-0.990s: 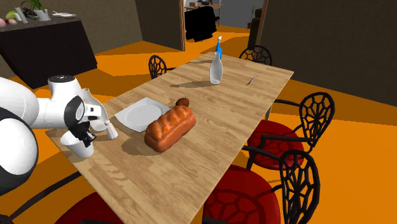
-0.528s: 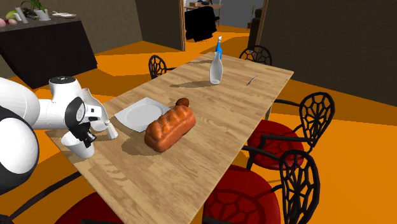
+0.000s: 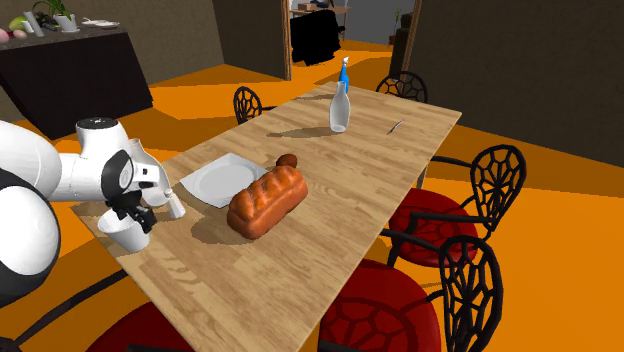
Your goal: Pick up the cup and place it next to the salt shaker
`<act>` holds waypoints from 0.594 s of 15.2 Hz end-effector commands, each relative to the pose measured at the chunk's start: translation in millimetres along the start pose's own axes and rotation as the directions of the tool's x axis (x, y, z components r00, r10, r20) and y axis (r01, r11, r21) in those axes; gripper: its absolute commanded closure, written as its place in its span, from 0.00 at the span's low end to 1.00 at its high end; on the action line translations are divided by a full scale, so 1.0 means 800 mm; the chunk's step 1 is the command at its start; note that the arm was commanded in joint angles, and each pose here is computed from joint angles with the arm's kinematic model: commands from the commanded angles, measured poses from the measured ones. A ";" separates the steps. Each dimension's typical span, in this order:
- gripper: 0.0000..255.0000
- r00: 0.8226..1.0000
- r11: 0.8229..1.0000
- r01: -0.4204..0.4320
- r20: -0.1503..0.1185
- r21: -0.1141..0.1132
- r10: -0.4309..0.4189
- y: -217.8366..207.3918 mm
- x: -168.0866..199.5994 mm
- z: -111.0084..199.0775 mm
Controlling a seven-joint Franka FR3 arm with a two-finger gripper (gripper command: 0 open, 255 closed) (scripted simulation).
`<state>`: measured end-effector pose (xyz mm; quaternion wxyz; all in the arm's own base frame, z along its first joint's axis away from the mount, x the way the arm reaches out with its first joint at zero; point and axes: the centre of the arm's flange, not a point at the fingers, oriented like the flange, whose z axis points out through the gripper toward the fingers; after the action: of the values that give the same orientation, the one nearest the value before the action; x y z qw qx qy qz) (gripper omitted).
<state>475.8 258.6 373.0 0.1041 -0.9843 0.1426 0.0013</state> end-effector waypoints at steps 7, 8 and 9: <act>0.00 1.000 1.000 0.000 0.000 0.000 0.000 0.001 -0.001 -0.056; 0.00 1.000 1.000 0.000 0.000 0.000 0.000 0.001 -0.001 -0.056; 0.00 1.000 1.000 0.000 0.000 0.000 0.000 0.001 -0.001 -0.056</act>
<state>473.8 249.0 416.5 0.1041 -0.9843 0.1426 0.0013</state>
